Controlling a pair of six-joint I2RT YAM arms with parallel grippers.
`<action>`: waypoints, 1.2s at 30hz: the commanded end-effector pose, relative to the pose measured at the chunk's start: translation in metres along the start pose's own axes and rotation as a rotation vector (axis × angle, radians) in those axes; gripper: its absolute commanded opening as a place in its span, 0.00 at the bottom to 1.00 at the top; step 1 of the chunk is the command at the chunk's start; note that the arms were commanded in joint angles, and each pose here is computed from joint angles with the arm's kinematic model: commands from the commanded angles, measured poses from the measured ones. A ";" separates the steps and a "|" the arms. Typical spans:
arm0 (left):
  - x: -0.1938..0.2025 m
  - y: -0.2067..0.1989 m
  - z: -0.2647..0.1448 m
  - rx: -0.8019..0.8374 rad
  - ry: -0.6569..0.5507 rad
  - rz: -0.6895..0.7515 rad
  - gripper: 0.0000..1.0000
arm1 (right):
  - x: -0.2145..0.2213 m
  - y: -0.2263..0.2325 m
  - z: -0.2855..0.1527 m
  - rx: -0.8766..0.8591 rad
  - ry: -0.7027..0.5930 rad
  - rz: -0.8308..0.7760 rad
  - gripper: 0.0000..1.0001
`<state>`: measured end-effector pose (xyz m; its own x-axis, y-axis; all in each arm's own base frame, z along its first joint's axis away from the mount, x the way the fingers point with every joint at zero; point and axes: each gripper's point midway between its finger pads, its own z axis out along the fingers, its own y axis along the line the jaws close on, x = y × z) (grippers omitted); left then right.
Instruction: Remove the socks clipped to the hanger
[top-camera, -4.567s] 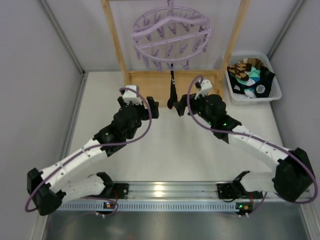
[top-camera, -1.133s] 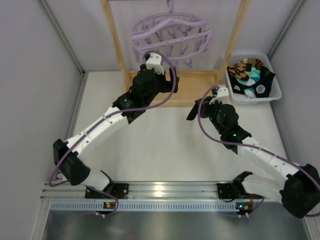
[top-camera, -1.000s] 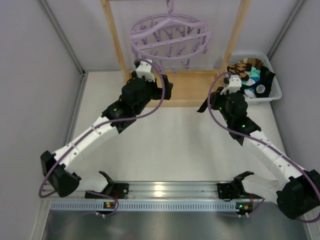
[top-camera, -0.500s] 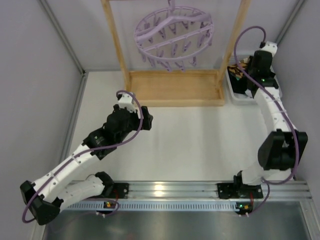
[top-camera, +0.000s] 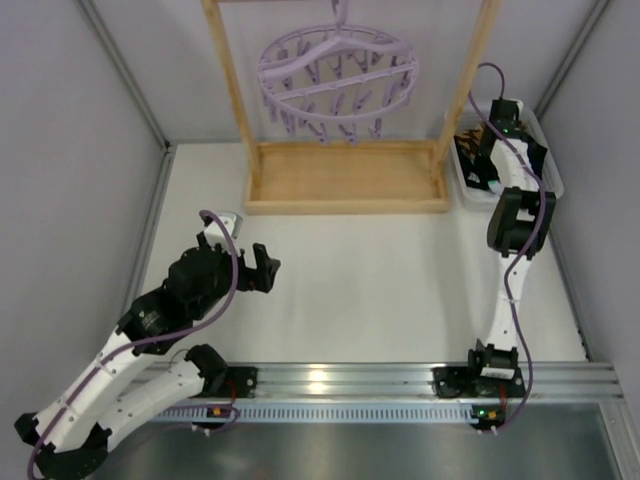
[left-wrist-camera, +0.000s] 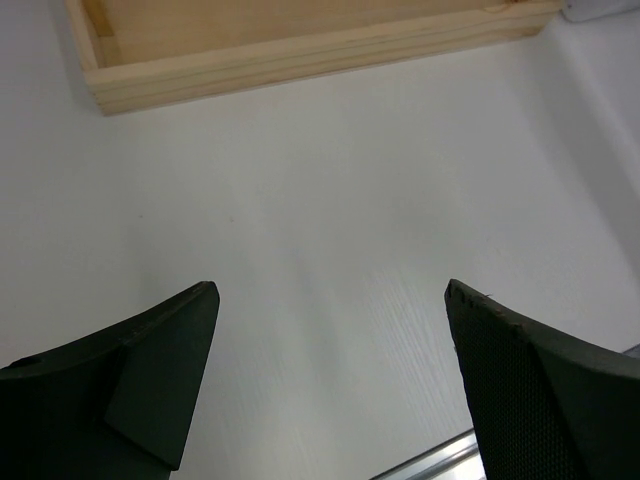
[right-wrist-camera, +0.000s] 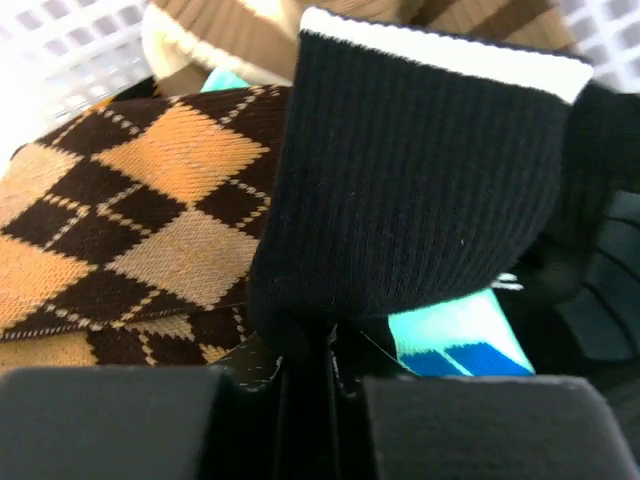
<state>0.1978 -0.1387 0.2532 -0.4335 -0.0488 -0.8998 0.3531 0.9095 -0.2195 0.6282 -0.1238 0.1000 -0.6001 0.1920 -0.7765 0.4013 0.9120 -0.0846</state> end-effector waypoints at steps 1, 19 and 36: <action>-0.005 0.033 -0.006 -0.162 -0.050 0.045 0.98 | -0.004 0.011 -0.011 -0.111 0.018 0.039 0.09; -0.017 0.085 -0.007 -0.369 -0.087 -0.068 0.98 | -0.089 -0.041 -0.205 -0.182 -0.267 0.171 0.94; -0.029 0.116 -0.010 -0.424 -0.123 -0.128 0.98 | 0.070 0.006 -0.422 -0.429 -0.343 -0.061 0.99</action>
<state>0.2420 -0.0272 0.2373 -0.4167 -0.1964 -0.8876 -0.1111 0.9801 -0.1647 0.3195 0.0604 0.3214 -0.2853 0.0908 -0.9541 -0.0443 0.9932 0.1077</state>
